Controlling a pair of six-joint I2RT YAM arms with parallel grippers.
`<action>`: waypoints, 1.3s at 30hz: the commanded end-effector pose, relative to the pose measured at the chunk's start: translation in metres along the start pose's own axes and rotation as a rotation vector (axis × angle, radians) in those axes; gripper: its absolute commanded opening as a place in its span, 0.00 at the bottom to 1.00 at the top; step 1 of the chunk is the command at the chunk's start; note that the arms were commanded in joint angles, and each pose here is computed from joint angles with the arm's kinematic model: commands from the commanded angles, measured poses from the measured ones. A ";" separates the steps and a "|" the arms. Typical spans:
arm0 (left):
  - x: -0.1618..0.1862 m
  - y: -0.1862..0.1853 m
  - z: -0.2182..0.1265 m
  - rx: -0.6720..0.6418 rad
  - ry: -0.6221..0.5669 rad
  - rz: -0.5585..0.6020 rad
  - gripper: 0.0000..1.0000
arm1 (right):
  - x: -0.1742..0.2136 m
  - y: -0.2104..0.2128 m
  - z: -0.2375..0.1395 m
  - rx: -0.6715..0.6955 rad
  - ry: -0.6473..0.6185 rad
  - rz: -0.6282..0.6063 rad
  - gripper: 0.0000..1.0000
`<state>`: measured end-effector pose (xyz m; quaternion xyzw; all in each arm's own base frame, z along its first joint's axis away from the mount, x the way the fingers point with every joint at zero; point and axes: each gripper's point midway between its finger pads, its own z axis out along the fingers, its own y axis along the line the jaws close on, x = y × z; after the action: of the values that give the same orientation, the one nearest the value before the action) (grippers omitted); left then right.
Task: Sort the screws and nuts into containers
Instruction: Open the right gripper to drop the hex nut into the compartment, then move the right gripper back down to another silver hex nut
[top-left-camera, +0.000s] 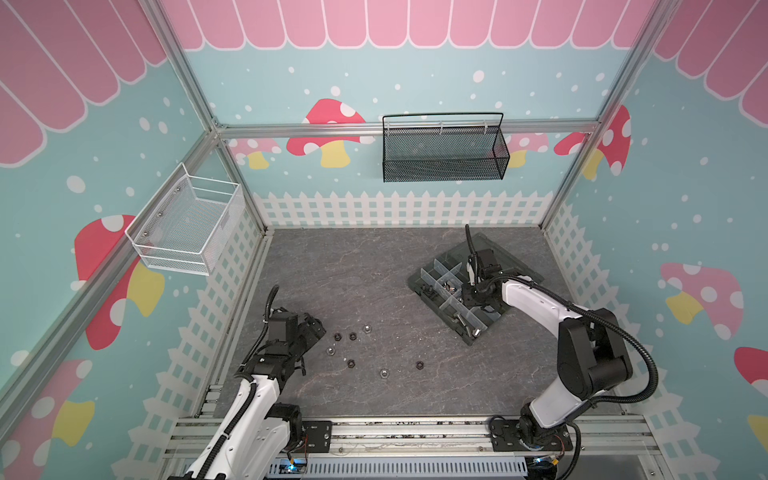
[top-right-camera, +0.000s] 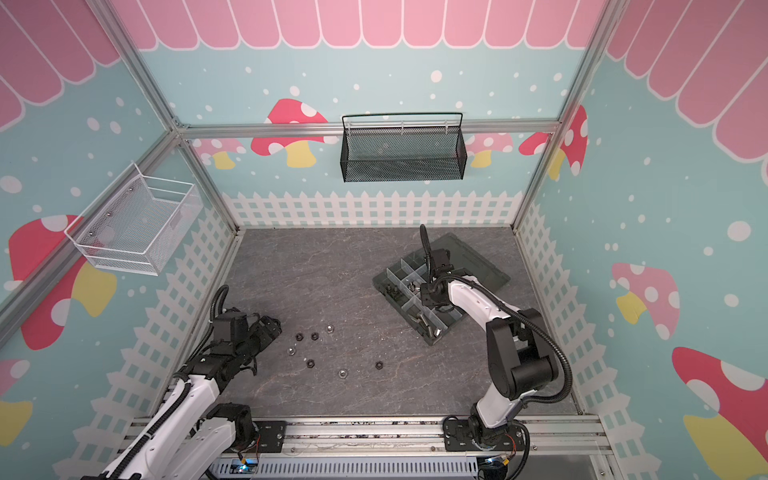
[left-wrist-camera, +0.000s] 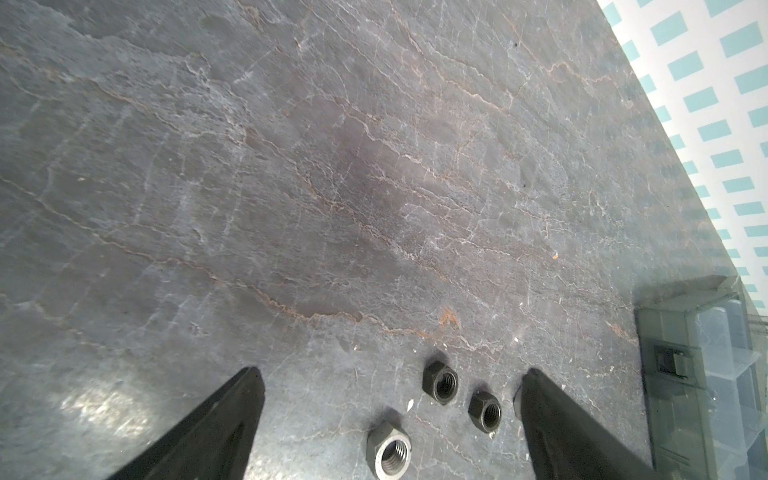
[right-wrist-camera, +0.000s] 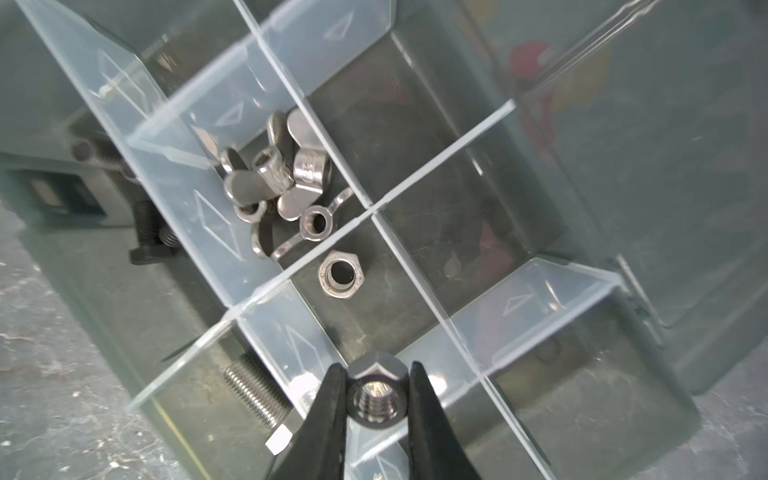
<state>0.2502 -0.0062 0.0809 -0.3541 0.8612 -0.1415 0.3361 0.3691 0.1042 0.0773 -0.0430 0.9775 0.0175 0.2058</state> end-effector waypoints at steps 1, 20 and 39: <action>0.003 0.003 0.001 0.001 0.002 0.001 0.97 | -0.005 0.001 0.004 -0.007 0.000 -0.022 0.15; 0.001 0.002 0.001 0.000 -0.002 -0.003 0.97 | -0.019 0.007 -0.025 -0.034 -0.076 -0.021 0.41; 0.002 -0.001 0.007 0.006 0.012 -0.046 0.97 | 0.000 0.194 -0.038 -0.254 -0.069 -0.328 0.42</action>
<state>0.2532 -0.0091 0.0762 -0.3595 0.8608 -0.1492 0.3279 0.3482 0.2710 0.1318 -0.2062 0.9371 0.1024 0.2625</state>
